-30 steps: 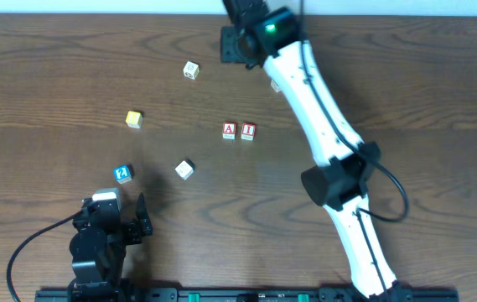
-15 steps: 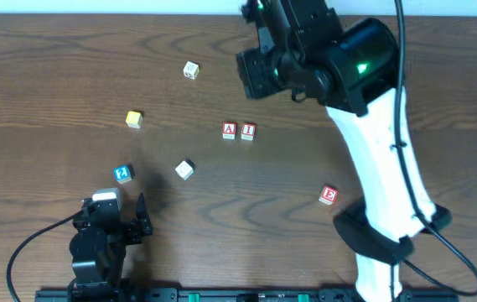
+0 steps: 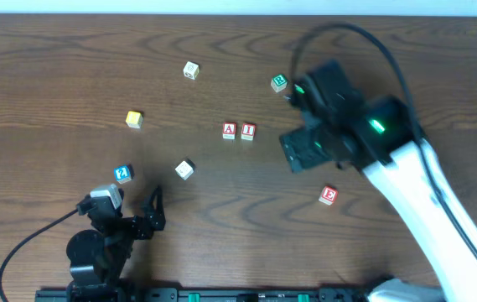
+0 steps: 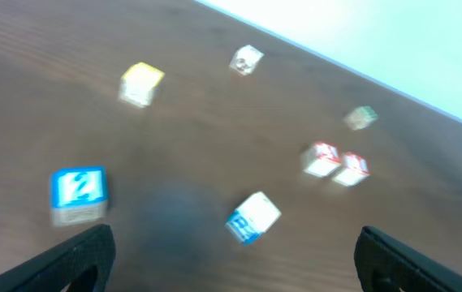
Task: Spell out Ai2
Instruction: 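Withdraw the right gripper and move the left gripper toward the blue '2' block, then grasp the blue '2' block with the left gripper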
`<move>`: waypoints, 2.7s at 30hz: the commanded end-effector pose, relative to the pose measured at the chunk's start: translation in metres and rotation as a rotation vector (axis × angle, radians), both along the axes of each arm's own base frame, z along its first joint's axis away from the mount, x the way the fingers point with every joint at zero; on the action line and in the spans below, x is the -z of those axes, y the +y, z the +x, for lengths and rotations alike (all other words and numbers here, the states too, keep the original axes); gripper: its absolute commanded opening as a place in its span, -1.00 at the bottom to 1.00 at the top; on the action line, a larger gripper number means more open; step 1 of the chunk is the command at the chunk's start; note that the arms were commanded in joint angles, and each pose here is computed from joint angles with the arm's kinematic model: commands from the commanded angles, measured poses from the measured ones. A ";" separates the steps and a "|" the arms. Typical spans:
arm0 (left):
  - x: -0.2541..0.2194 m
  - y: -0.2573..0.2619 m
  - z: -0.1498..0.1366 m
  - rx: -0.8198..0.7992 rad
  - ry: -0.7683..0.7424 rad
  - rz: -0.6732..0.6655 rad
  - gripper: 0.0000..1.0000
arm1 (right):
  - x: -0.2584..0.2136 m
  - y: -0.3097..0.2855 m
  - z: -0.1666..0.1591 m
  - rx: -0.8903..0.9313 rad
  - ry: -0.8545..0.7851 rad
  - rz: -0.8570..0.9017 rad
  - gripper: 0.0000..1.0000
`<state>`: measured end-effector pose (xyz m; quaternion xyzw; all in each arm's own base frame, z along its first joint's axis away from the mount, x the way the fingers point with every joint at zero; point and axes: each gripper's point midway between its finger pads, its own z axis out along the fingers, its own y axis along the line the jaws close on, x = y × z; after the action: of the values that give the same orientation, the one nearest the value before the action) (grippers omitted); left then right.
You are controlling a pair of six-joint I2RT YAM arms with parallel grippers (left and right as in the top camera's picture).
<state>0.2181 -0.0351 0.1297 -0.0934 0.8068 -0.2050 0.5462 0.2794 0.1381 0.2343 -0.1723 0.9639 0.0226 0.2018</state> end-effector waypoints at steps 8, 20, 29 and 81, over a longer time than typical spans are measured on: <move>-0.035 0.014 0.018 -0.026 0.074 0.135 0.91 | -0.007 -0.030 -0.014 0.036 -0.101 0.021 0.98; -0.045 0.068 0.100 -0.052 0.548 0.452 0.91 | -0.016 -0.021 0.004 0.052 -0.163 0.086 0.99; 0.008 0.027 0.119 0.213 0.771 0.275 0.91 | -0.021 -0.021 0.011 0.061 -0.192 0.102 0.99; 0.123 0.077 0.064 -0.179 1.157 0.203 0.83 | -0.003 -0.007 0.043 0.062 -0.191 0.100 0.98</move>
<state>0.2844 0.0401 0.0092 -0.1965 0.9795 0.0021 0.0438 0.3210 0.1351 0.2383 -0.1392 0.9415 0.0490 0.3030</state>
